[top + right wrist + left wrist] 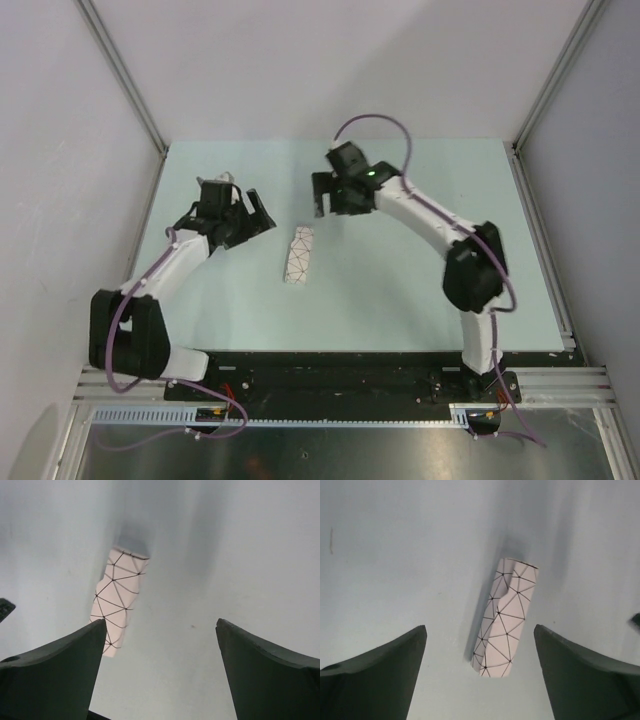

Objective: Organize the sunglasses
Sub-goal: Reset both arms

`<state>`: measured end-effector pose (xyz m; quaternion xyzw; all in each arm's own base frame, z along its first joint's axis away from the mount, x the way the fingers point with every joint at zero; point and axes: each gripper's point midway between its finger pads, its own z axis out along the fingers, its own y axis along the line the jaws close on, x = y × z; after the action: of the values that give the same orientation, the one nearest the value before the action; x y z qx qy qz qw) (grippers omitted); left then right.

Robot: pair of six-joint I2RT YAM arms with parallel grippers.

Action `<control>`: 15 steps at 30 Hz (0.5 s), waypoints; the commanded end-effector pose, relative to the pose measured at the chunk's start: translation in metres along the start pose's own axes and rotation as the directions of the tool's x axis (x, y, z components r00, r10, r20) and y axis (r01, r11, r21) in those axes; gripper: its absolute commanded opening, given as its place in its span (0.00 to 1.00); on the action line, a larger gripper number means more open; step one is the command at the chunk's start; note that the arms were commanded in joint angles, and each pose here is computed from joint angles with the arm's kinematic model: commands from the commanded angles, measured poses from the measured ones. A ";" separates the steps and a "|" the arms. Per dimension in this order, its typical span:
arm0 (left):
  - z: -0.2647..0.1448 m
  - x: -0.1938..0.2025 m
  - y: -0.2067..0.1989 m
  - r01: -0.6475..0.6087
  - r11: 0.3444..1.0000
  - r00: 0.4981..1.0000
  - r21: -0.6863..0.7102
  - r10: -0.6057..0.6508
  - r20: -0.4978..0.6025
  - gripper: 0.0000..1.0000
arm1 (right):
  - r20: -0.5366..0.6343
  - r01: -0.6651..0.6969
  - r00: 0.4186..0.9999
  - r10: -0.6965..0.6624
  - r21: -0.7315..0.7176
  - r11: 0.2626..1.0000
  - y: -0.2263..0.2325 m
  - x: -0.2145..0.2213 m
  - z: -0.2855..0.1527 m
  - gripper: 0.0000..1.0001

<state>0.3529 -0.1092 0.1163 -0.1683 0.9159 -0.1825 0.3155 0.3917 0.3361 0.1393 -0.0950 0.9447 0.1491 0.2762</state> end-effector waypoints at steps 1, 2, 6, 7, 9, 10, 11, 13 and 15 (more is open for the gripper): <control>-0.046 -0.041 -0.024 -0.074 0.995 0.986 0.066 0.063 0.156 1.00 | 0.248 -0.105 0.963 0.107 -0.021 0.994 -0.035 -0.064 -0.085 1.00; -0.052 -0.046 -0.028 -0.083 0.994 0.982 0.075 0.069 0.174 1.00 | 0.253 -0.138 0.958 0.135 -0.005 0.990 -0.055 -0.064 -0.089 1.00; -0.083 -0.059 -0.039 -0.140 0.984 0.963 0.111 0.109 0.248 1.00 | 0.330 -0.211 0.925 0.190 0.028 0.977 -0.092 -0.072 -0.128 1.00; -0.089 -0.062 -0.042 -0.161 0.980 0.956 0.116 0.126 0.264 1.00 | 0.357 -0.218 0.914 0.193 0.029 0.976 -0.097 -0.075 -0.138 1.00; -0.105 -0.069 -0.048 -0.189 0.973 0.942 0.133 0.141 0.304 1.00 | 0.423 -0.255 0.881 0.213 0.045 0.966 -0.118 -0.080 -0.166 1.00; -0.110 -0.070 -0.050 -0.210 0.969 0.936 0.134 0.159 0.315 1.00 | 0.442 -0.268 0.869 0.222 0.045 0.962 -0.124 -0.082 -0.174 1.00; -0.119 -0.077 -0.054 -0.221 0.966 0.927 0.137 0.164 0.337 1.00 | 0.488 -0.283 0.842 0.230 0.037 0.958 -0.129 -0.087 -0.197 1.00; -0.135 -0.083 -0.059 -0.244 0.959 0.910 0.141 0.176 0.376 1.00 | 0.534 -0.318 0.809 0.245 0.048 0.947 -0.147 -0.090 -0.217 1.00; -0.151 -0.091 -0.064 -0.261 0.955 0.892 0.143 0.182 0.414 1.00 | 0.597 -0.337 0.762 0.252 0.034 0.941 -0.156 -0.093 -0.249 1.00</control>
<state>0.3429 -0.1001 0.2481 -0.0936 0.8556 -0.2027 0.4670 0.3981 0.1573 0.2971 0.0790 0.8736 0.1478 0.4570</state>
